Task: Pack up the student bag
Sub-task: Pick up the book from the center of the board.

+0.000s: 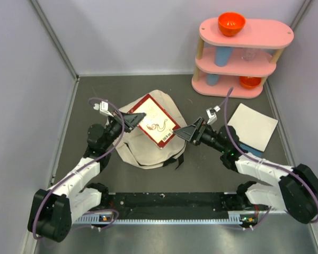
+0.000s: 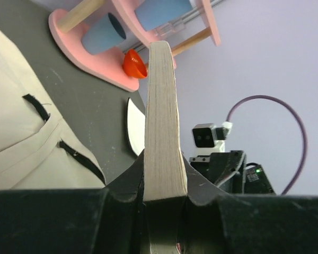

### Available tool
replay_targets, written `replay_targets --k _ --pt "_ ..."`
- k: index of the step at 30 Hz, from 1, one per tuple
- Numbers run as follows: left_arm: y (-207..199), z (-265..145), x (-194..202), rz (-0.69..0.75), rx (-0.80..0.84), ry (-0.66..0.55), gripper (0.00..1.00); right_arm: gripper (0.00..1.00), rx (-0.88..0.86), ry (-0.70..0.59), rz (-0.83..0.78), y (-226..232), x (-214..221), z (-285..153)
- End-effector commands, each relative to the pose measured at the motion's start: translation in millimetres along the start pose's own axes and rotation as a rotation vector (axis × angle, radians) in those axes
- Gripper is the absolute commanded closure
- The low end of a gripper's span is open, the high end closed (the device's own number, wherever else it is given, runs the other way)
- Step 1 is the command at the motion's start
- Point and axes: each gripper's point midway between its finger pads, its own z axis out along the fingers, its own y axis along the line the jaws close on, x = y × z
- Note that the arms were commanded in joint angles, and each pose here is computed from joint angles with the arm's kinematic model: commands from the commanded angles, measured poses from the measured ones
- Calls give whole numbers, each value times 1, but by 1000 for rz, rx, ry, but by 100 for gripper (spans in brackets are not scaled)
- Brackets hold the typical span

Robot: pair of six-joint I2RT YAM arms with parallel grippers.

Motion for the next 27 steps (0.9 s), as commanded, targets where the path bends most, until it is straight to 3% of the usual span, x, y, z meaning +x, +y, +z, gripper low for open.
replay_targets --k 1,18,27 --pt "-46 1 -27 6 161 -105 100 12 -166 -45 17 38 -16 15" --pt "-39 7 -18 -25 165 -61 100 17 -259 16 77 49 -5 43" --pt "-36 3 -16 -42 166 -69 100 45 -369 27 126 65 -6 50"
